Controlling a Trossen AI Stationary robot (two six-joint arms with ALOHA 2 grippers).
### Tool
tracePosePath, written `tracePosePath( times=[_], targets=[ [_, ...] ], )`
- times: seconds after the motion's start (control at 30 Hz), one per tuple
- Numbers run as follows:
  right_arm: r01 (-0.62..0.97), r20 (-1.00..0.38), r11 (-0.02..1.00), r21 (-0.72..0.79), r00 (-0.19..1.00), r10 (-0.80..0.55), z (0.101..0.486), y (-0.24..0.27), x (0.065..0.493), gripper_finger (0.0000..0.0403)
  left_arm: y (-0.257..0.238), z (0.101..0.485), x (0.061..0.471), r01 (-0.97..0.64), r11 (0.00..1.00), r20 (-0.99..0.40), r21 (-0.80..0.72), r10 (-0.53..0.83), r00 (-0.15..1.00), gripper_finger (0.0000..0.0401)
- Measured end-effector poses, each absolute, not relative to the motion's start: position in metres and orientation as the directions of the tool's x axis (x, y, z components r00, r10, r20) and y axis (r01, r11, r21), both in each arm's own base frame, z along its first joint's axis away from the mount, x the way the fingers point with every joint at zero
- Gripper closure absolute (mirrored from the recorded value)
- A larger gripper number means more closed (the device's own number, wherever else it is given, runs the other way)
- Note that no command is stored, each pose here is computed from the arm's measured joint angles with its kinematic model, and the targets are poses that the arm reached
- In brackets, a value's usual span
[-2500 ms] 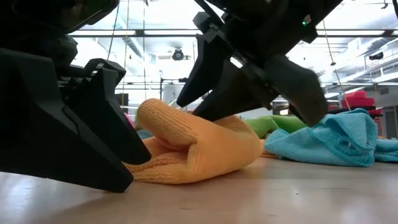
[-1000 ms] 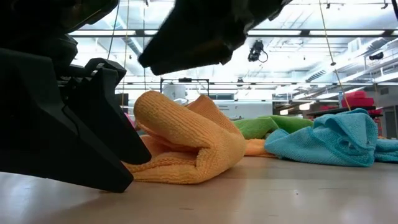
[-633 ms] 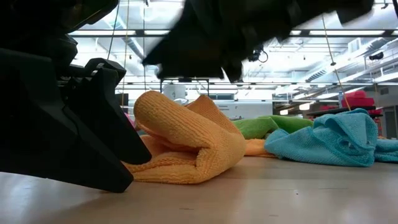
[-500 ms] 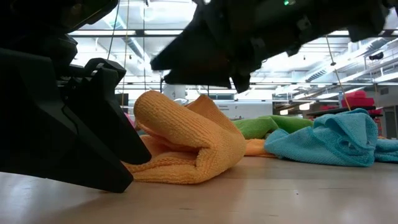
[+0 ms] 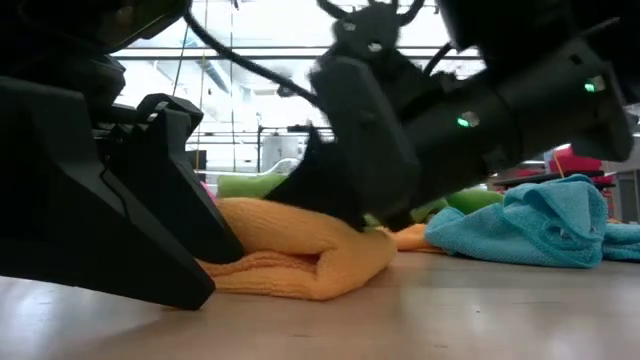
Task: Fold microfiber towels
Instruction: Fold the bottom yellow microfiber towel
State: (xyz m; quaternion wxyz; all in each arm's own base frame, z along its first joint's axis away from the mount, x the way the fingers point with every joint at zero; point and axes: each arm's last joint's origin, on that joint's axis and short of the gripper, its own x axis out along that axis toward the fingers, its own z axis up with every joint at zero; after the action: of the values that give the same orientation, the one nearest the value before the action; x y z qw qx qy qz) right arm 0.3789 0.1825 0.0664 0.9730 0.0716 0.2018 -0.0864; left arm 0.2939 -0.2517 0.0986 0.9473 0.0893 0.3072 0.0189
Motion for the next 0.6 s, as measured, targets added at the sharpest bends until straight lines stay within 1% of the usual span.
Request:
tracePosePath(
  times=[0.13,0.47,0.6],
  targets=[
    [0.214,-0.469,0.971,0.107,0.872,-0.141,0.064,0.181,0.379,0.0249,-0.252,0.099,0.294,0.019,0.983,-0.579,0.182,0.092,0.81,0.0229],
    [0.204,-0.493,0.974,0.102,0.861,-0.128,0.063,0.184,0.376,0.0249,-0.252,0.099,0.294,0.019,0.983,-0.579,0.183,0.092,0.81,0.0229],
    [0.201,-0.499,0.975,0.099,0.857,-0.126,0.062,0.184,0.375,0.0249,-0.26,0.112,0.285,0.089,0.972,-0.564,0.217,0.051,0.824,0.0229]
  ],
)
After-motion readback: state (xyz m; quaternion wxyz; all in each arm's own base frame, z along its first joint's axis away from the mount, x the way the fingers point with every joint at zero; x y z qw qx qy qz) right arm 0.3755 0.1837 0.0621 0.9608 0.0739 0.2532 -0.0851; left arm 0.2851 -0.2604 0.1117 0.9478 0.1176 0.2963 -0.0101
